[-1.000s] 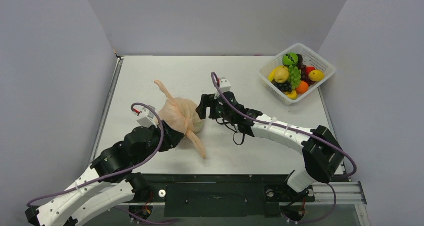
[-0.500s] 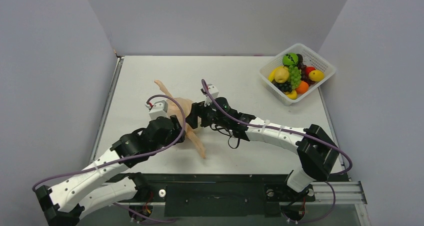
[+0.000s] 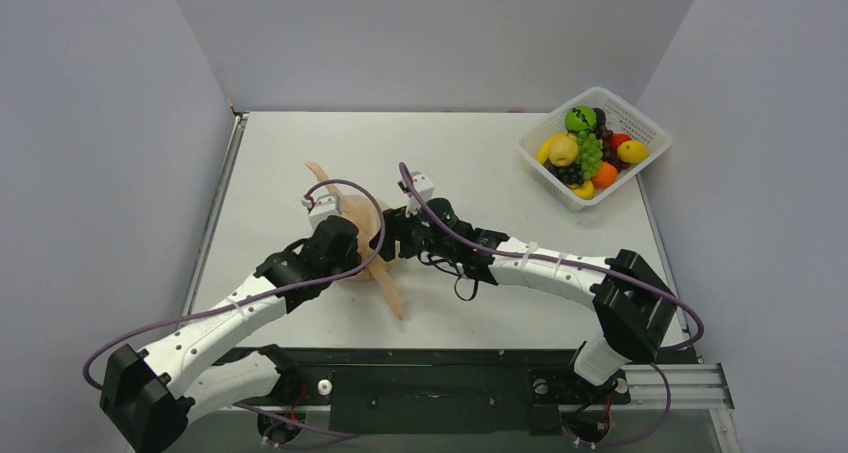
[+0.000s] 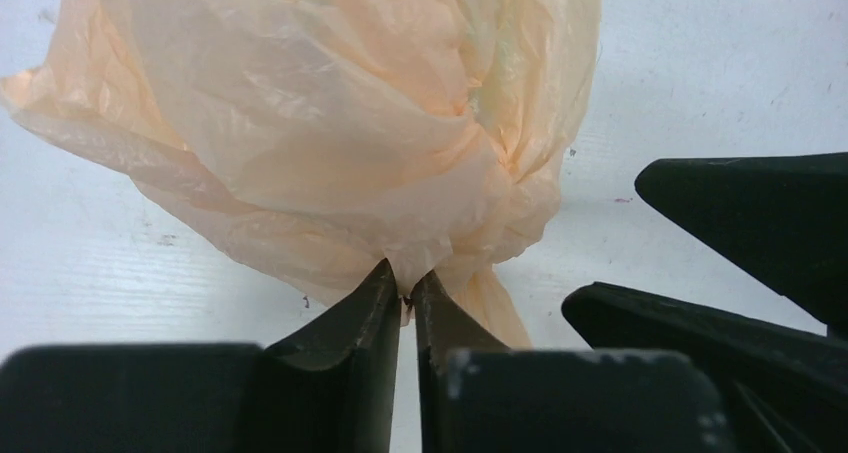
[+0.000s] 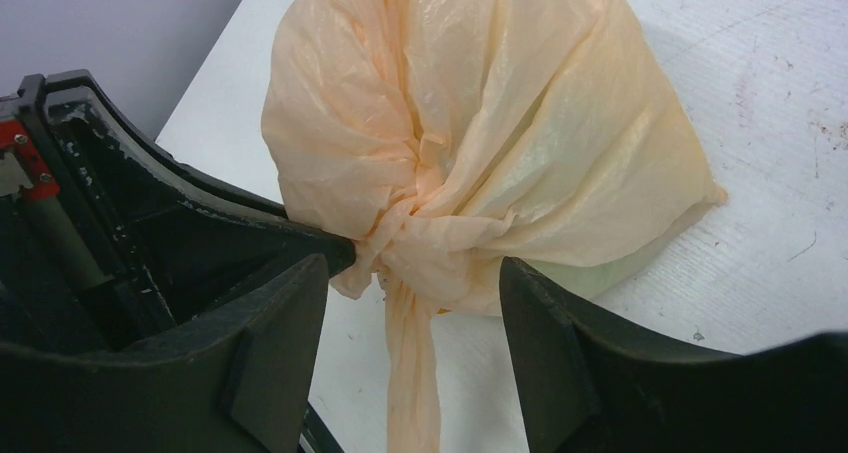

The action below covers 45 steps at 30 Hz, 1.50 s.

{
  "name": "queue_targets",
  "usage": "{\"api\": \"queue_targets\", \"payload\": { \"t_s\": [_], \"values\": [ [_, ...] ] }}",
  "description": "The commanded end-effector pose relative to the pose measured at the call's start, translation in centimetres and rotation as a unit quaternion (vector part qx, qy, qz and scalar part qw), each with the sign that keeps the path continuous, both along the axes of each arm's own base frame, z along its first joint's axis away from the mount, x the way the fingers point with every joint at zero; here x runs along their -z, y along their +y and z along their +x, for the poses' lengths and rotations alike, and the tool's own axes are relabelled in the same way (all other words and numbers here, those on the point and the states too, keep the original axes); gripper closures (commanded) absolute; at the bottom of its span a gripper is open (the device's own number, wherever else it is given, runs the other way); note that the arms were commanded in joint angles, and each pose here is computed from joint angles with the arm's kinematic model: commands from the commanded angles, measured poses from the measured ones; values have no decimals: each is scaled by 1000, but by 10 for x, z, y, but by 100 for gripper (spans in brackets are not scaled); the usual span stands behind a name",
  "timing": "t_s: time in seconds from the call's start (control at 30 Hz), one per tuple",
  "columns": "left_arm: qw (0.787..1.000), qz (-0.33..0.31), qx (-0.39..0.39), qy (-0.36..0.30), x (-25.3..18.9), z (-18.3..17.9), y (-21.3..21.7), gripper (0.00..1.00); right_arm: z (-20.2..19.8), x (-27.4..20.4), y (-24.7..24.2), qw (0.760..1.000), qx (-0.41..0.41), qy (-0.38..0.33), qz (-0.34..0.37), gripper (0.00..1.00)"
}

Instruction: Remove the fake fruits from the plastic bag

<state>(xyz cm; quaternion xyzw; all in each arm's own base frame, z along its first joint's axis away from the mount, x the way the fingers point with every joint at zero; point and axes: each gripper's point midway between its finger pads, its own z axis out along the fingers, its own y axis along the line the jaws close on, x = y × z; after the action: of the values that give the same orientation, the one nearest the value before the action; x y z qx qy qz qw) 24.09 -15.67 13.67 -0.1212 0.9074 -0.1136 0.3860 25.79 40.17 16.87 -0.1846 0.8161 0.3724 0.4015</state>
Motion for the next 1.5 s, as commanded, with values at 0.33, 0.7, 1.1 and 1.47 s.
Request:
{"api": "queue_targets", "payload": {
  "t_s": [0.33,0.7,1.1,1.47],
  "values": [
    [995,-88,-6,-55,-15,-10,8,100,-10,3,31,999,-46,13,24,57],
    [992,-117,8,-43,-12,-10,-7,100,-15,12,38,998,-57,9,3,46],
    [994,-66,-73,-54,-11,-19,40,100,27,11,-9,997,74,-5,-25,100],
    [984,-55,-139,-97,-26,-40,87,100,66,15,-85,968,250,-9,-34,100]
  ]
}}
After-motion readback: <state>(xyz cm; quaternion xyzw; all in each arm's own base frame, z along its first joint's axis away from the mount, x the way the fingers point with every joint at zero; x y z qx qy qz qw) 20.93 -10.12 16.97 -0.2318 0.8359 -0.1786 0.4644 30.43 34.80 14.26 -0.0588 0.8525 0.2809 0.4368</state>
